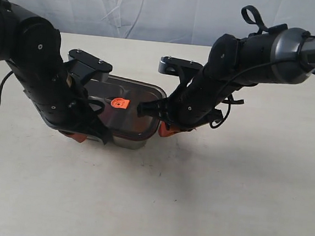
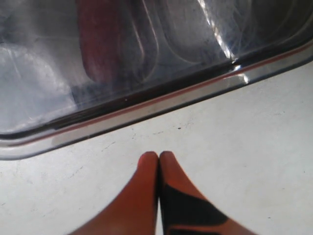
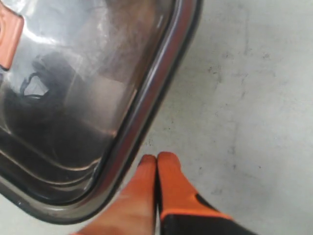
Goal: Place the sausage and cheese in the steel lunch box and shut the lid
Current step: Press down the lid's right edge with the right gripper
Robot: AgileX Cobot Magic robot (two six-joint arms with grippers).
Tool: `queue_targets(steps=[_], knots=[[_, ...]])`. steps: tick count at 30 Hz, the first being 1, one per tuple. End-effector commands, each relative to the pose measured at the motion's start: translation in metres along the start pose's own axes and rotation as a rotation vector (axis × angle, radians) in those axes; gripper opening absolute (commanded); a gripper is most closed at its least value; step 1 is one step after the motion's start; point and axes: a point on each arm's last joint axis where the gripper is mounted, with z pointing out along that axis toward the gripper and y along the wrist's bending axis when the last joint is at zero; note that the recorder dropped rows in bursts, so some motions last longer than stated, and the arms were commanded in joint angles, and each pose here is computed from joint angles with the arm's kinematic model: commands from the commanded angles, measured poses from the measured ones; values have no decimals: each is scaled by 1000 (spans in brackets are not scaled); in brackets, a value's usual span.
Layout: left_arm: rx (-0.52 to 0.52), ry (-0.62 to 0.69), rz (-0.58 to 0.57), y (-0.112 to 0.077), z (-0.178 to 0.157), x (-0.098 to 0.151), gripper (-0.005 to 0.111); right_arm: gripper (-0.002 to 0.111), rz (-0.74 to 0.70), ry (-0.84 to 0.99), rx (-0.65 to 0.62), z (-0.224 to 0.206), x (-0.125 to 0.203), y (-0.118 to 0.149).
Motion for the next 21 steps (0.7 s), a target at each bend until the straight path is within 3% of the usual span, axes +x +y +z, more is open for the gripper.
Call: queue_targets(steps=[1,21], knots=[[-2,-6,0,1,-2,-1,0,-1,3,-17,-6,-2,-3,1],[-3,-8,2,1,-2,-1,0,-1,3,-76,-24,-9,-14,7]])
